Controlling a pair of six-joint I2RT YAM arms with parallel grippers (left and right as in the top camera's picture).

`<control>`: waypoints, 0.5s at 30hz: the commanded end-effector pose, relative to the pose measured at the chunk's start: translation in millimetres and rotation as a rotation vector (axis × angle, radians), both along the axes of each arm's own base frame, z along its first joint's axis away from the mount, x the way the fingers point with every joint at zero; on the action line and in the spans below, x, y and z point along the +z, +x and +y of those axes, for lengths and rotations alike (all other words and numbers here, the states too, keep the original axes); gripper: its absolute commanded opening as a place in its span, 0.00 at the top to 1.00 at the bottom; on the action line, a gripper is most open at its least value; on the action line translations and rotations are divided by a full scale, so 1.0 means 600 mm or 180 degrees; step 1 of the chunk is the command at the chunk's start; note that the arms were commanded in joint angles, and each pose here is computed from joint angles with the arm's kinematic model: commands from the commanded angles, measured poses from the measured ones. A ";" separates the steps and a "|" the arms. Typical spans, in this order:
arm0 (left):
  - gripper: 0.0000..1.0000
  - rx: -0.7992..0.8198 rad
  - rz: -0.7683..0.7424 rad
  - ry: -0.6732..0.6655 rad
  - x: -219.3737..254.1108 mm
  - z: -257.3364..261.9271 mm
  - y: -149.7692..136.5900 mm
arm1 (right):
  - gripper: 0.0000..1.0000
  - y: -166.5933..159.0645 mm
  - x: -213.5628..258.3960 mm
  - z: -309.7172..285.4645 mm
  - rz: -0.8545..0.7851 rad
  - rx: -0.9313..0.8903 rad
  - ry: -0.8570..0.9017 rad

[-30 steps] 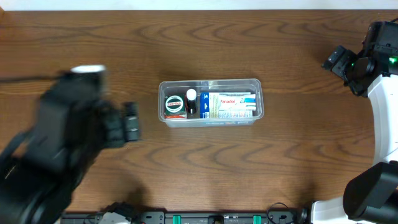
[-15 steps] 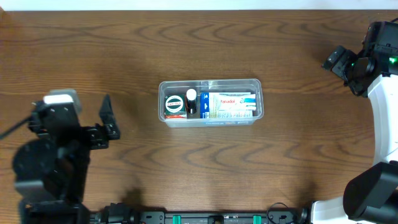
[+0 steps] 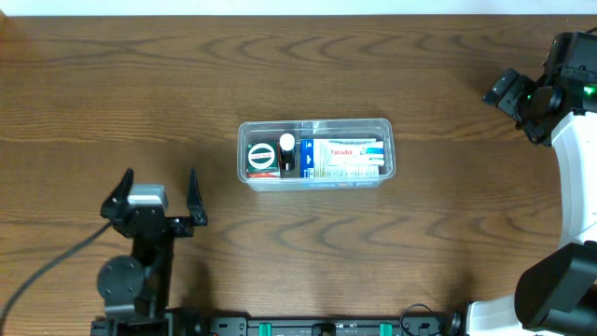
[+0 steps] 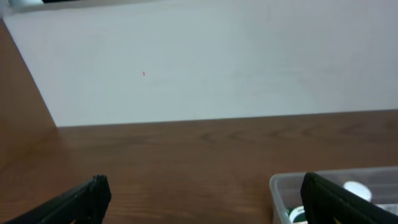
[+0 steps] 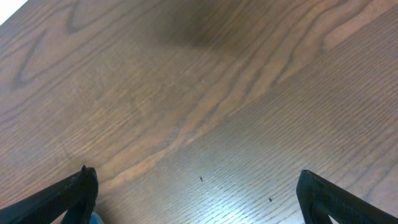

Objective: Pack container

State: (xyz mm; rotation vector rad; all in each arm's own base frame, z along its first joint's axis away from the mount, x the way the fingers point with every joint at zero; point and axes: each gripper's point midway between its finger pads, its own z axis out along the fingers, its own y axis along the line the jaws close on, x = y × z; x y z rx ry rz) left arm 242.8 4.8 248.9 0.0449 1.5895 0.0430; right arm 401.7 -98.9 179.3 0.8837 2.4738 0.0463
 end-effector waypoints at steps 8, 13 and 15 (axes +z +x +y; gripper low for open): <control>0.02 0.0075 -0.0128 0.0057 -0.078 0.010 -0.005 | 0.01 -0.001 -0.003 -0.003 0.0016 -0.0046 0.0009; 0.02 0.0186 0.0051 0.0045 -0.124 0.020 0.001 | 0.01 -0.001 -0.003 -0.003 0.0016 -0.0045 0.0009; 0.02 0.0192 0.0136 0.0052 -0.146 0.021 0.004 | 0.01 -0.001 -0.003 -0.003 0.0016 -0.0046 0.0009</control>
